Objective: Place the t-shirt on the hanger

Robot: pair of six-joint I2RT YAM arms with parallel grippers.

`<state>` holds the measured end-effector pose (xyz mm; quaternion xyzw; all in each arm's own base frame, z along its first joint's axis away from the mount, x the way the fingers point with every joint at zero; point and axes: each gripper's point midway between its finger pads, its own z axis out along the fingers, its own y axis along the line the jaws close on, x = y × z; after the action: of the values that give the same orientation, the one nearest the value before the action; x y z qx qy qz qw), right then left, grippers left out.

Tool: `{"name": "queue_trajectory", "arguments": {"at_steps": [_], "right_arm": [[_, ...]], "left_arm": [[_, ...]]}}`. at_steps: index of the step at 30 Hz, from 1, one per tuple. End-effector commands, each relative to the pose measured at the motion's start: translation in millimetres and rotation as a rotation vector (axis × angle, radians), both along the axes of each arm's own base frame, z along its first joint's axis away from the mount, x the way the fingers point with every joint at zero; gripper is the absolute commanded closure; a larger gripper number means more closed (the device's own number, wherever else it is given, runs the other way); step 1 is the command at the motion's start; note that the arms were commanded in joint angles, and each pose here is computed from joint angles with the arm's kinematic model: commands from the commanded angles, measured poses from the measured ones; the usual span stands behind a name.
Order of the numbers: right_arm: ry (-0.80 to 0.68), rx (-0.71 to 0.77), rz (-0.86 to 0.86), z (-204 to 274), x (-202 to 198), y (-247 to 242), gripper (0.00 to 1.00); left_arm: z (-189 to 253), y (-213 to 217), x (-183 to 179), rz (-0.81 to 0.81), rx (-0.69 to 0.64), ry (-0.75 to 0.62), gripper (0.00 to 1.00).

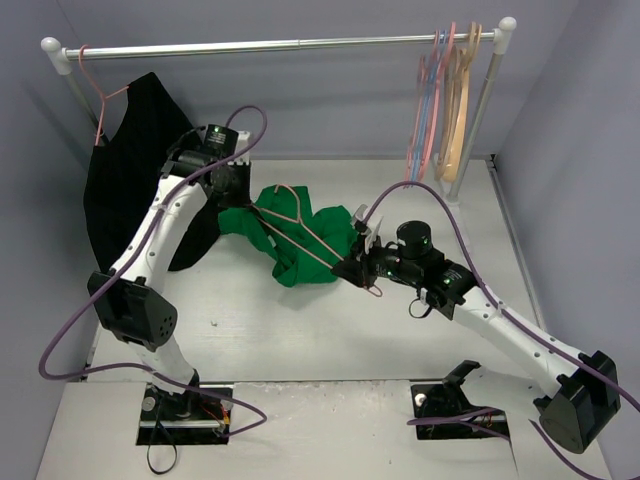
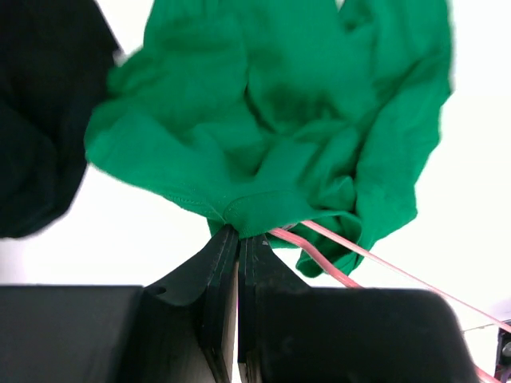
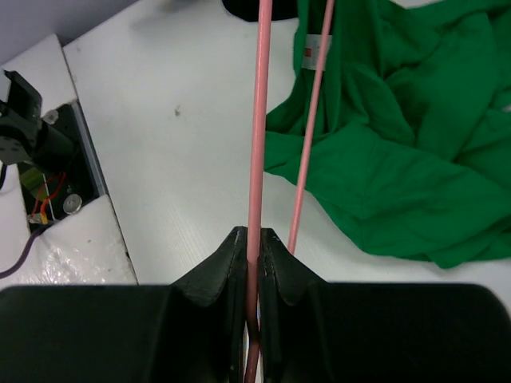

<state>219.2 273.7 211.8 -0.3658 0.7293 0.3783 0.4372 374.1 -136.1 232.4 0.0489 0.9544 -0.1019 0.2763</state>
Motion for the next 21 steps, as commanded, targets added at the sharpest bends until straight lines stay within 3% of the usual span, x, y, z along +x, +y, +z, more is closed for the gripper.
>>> {"name": "queue_trajectory", "arguments": {"at_steps": [1,9,17,21], "right_arm": [[-0.140,0.160,0.107,54.9,-1.4,20.9,1.00],[-0.098,0.217,0.203,52.2,-14.0,32.4,1.00],[-0.181,0.269,0.112,67.0,2.8,30.2,1.00],[-0.214,0.280,0.020,68.6,20.3,25.3,1.00]], "left_arm": [[40.4,-5.6,2.3,-0.052,-0.021,-0.089,1.00],[96.1,1.2,18.1,-0.026,-0.010,-0.258,0.97],[82.0,-37.2,0.6,-0.111,-0.152,-0.162,0.97],[92.6,-52.0,-9.8,-0.110,-0.183,-0.204,0.97]]}}
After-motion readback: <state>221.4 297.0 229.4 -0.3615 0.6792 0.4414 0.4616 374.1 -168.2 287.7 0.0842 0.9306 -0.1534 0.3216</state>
